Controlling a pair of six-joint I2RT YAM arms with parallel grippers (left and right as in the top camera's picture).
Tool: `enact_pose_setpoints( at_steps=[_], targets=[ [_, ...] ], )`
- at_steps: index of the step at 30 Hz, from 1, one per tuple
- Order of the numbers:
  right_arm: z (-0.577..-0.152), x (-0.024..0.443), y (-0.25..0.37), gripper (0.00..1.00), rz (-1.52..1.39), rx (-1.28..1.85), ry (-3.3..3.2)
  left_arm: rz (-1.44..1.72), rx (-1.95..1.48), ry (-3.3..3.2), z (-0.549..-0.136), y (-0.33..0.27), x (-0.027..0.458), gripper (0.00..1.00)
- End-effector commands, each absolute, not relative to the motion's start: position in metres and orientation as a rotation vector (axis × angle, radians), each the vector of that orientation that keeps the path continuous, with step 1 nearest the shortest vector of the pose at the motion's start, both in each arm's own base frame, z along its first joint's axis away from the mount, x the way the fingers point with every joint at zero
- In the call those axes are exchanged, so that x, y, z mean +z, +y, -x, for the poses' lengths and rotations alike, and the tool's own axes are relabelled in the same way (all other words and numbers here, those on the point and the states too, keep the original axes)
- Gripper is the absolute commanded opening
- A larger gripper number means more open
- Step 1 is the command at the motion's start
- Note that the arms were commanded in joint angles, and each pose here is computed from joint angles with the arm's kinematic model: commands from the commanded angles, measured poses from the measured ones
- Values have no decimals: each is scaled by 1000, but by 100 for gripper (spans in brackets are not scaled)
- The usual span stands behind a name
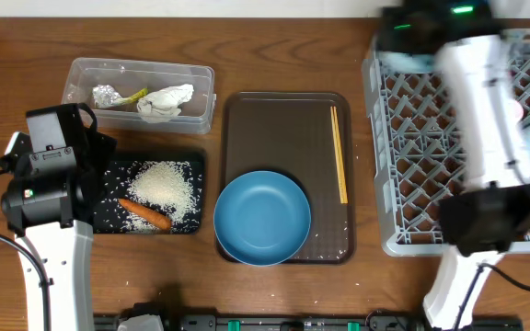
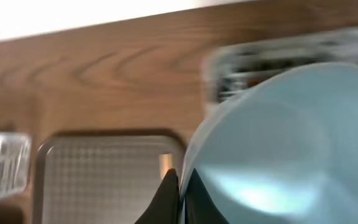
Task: Sort waste into correct bins and load items into the dishwasher rack
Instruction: 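Carry the small bowl to the rack's back edge and set it upside down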
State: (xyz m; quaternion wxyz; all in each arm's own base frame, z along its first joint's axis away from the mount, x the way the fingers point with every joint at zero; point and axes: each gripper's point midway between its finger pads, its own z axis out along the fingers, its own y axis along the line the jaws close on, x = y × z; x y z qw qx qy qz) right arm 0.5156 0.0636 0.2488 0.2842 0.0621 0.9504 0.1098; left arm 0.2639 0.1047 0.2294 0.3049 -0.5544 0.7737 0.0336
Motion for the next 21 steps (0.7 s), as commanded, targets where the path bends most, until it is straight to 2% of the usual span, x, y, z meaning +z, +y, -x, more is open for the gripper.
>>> enact_pose_setpoints(
  at_steps=[1, 7, 16, 21],
  targets=[
    [-515, 232, 53, 1, -51, 683, 2556, 1474, 122, 2037, -261, 109, 231, 99],
    [-519, 235, 5, 1, -48, 1155, 2338, 1474, 121, 2037, -261, 109, 231, 99],
    [-522, 217, -29, 1, -44, 1563, 2053, 1474, 121, 2037, -261, 109, 231, 99],
    [-525, 201, -33, 1, -67, 1625, 2030, 1474, 122, 2037, -261, 109, 231, 99]
  ],
)
